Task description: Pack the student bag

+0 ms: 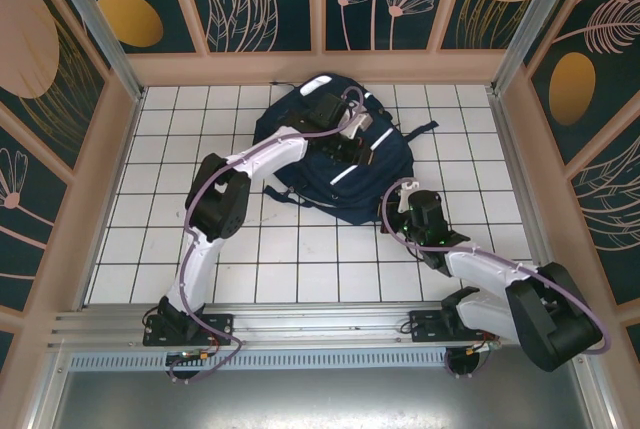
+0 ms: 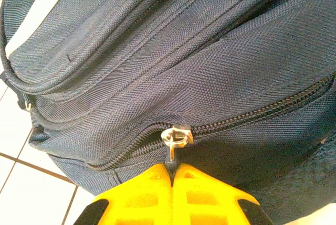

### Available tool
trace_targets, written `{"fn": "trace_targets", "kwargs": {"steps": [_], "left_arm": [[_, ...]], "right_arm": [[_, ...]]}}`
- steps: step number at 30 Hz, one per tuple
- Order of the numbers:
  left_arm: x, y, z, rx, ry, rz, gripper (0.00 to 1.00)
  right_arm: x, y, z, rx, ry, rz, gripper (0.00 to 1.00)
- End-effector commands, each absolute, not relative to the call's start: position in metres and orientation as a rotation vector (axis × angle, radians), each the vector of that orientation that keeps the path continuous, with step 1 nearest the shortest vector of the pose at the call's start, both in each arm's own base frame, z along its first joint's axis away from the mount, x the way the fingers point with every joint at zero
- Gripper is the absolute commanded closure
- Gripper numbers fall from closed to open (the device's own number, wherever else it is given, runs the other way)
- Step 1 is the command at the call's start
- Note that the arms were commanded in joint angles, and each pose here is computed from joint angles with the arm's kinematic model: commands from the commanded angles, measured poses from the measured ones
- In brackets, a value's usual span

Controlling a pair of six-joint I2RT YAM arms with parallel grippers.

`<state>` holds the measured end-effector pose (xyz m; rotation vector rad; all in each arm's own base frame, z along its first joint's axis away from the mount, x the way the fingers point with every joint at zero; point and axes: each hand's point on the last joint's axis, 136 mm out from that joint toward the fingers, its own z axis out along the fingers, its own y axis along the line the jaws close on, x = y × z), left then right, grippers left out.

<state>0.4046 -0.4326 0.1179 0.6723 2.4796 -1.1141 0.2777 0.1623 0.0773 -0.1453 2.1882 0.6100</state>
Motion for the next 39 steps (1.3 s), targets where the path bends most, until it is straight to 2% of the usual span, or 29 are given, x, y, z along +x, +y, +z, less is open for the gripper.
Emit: {"fn": "trace_targets", "kwargs": {"steps": [1,9,16,27,39], "left_arm": [[0.414,-0.437,0.124,0.619,2.459,-1.111,1.0],[0.434,-0.448,0.196,0.444,2.275,-1.31,1.0],[0.445,-0.452,0.227,0.362,2.197,-1.423,1.0],[0.441,-0.459,0.244,0.278,2.145,-1.591,1.0],[0.439,-0.458,0.238,0.251,2.145,-1.615,1.0]], "right_arm": [[0.276,0.168,0.088,-0.153,2.153,0.663,1.0],[0.262,0.188,0.101,-0.285,2.133,0.62,1.0],[0.249,0.211,0.107,-0.422,2.131,0.583,1.0],[0.249,0.242,0.113,-0.538,2.117,0.571,1.0],[0.235,0.3,0.132,-0.761,2.052,0.746,1.0]]}}
